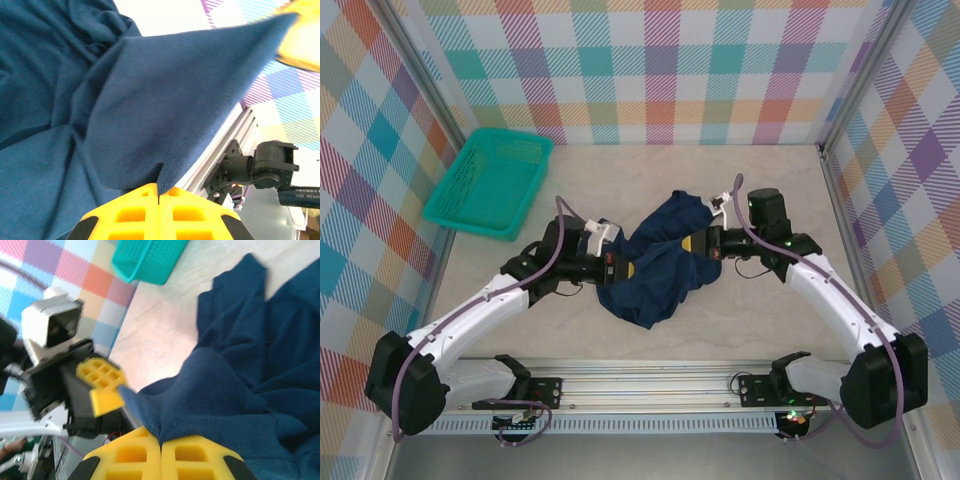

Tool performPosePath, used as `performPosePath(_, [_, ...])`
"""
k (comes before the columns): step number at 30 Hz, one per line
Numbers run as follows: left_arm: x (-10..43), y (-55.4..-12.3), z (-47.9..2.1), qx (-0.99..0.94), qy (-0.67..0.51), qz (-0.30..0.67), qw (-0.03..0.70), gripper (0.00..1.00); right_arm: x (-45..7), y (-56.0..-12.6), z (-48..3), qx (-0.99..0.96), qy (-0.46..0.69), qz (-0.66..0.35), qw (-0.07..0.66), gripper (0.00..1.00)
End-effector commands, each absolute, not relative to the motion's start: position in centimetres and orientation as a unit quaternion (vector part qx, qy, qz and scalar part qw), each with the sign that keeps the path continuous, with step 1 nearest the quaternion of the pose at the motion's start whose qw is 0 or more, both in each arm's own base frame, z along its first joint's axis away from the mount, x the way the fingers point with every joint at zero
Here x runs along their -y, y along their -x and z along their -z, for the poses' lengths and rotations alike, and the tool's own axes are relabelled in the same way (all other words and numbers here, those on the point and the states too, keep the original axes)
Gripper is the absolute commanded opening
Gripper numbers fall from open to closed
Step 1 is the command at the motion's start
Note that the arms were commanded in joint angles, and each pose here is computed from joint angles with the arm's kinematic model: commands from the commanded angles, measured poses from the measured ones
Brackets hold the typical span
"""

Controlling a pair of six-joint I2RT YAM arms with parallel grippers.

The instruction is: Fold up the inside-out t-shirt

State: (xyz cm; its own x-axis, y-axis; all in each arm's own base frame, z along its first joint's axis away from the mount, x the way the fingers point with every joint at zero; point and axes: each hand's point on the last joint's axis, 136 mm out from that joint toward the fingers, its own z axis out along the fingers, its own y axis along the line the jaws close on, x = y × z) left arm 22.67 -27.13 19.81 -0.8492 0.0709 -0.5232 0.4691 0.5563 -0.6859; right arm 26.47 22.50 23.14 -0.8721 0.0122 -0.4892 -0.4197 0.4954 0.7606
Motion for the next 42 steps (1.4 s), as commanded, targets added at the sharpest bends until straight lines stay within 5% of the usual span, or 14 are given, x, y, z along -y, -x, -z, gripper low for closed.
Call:
performPosePath(1, [29.2, -22.7, -21.1, -0.830, -0.202, 0.458, 0.247, 0.00, -21.0, -28.9, -22.2, -0.859, 0.070, -0.454, 0.226, 0.00])
performPosePath(10, [33.6, -25.0, -18.2, -0.847, -0.243, 0.414, 0.225, 0.08, -16.3, -31.9, -15.7, -0.934, 0.042, -0.271, 0.228, 0.00])
performPosePath(15, [33.8, -26.4, -16.3, -0.863, -0.251, 0.375, 0.227, 0.36, -16.7, -32.6, -14.1, -0.938, 0.054, -0.271, 0.211, 0.00])
performPosePath(18, [33.5, -26.2, -15.7, -0.858, -0.279, 0.351, 0.251, 0.42, -17.3, -32.9, -13.6, -0.936, 0.058, -0.282, 0.201, 0.00])
performPosePath(31, [34.1, -26.7, -8.3, -0.882, -0.364, 0.181, 0.237, 0.49, -17.4, -32.5, -15.7, -0.929, 0.078, -0.287, 0.219, 0.00])
performPosePath(34, [35.8, -27.0, -8.2, -0.874, -0.369, 0.207, 0.238, 0.43, -17.2, -32.4, -15.9, -0.928, 0.078, -0.285, 0.227, 0.00])
performPosePath(42, [38.0, -26.1, -11.6, -0.835, -0.337, 0.377, 0.216, 0.00, -16.8, -33.7, -14.6, -0.937, 0.078, -0.258, 0.221, 0.08])
